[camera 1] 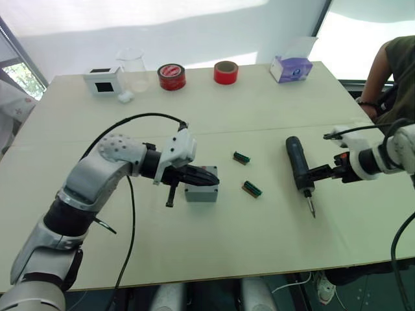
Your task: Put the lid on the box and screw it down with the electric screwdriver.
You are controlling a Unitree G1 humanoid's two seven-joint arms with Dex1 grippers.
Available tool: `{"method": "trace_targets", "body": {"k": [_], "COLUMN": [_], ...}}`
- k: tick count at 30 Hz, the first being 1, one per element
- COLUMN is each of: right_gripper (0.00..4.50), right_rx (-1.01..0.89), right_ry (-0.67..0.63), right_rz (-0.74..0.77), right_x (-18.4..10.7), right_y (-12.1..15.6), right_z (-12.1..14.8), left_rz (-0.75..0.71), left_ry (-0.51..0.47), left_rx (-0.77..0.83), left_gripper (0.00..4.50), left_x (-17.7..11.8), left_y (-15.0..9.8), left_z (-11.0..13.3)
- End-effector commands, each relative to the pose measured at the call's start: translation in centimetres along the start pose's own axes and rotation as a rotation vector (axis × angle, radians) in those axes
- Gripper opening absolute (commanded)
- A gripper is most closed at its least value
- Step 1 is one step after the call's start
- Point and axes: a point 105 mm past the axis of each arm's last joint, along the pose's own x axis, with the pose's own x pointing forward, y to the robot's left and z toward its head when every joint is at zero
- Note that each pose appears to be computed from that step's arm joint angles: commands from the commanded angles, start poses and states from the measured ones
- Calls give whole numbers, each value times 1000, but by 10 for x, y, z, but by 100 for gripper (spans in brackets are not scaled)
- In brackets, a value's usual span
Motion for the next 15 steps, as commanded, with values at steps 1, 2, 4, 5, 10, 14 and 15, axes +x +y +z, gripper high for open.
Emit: {"method": "trace_targets", "body": {"k": [1, 2, 4, 5, 10, 14, 15], "right_gripper": [450, 450, 450, 450, 450, 375, 341], "right_rx": [-26, -30, -42, -50, -93, -165, -183], "right_ry": [-12, -6, 9, 14, 58, 118, 130], "right_rz": [-3, -3, 1, 3, 9, 4, 10], "right_x": [2, 4, 9, 10, 19, 26, 27], "right_y": [0, 0, 0, 0, 1, 1, 2], "right_z": [13, 14, 15, 16, 15, 9, 9], "left_rz": [25, 32, 44, 49, 82, 113, 119], "left_ry": [-14, -17, -17, -13, 8, -4, -4], "left_rx": [13, 6, -7, -12, -30, -46, -47], "left_gripper": [0, 0, 0, 0, 0, 0, 0], "left_x": [1, 1, 3, 3, 1, 1, 1], "left_y": [1, 1, 0, 0, -2, -2, -2], "left_z": [0, -1, -3, -5, -14, -14, -14]}}
